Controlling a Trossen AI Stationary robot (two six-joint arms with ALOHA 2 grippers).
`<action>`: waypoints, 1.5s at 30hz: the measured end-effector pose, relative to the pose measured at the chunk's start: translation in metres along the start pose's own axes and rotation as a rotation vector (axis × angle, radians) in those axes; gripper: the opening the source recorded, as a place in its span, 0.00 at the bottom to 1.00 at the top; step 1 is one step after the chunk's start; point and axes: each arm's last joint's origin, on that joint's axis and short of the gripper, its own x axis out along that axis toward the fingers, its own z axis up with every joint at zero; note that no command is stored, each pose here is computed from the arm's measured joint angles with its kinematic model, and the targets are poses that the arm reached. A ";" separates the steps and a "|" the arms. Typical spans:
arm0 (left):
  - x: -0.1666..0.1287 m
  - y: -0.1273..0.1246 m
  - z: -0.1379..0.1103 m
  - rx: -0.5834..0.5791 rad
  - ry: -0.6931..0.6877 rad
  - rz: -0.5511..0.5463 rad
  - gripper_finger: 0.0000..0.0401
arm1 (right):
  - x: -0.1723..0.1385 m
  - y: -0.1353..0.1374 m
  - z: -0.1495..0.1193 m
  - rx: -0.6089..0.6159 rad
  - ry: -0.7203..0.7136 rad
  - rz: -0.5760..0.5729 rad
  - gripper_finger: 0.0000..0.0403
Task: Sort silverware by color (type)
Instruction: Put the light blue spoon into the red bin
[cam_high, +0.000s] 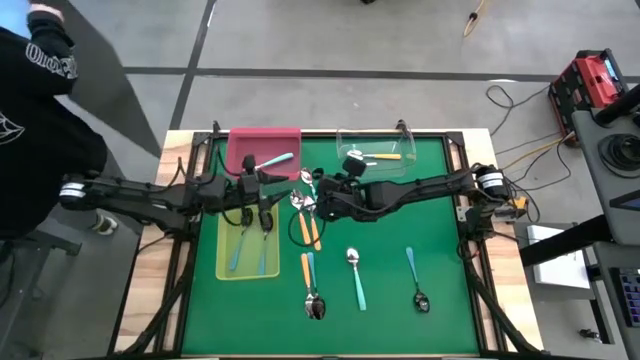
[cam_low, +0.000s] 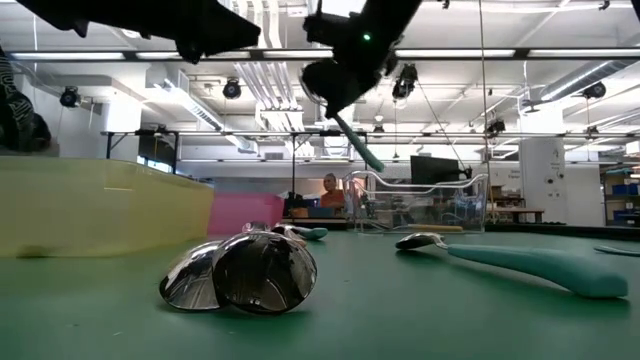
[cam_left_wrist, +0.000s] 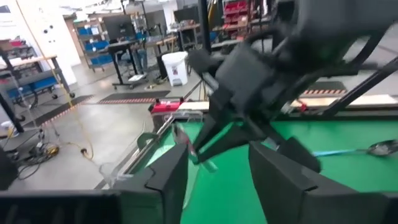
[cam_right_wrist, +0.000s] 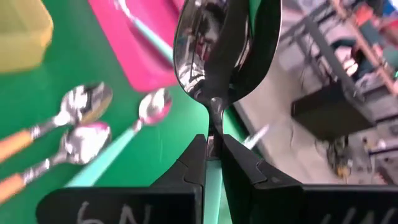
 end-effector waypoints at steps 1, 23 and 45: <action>0.002 0.001 -0.002 0.001 0.010 0.006 0.40 | 0.000 0.000 0.003 -0.006 -0.023 -0.002 0.05; 0.042 0.001 -0.015 -0.078 -0.116 0.108 0.56 | -0.002 -0.001 0.023 -0.061 -0.176 -0.025 0.05; 0.071 0.001 -0.019 -0.109 -0.082 0.295 0.05 | -0.002 -0.003 0.022 -0.039 -0.160 -0.100 0.04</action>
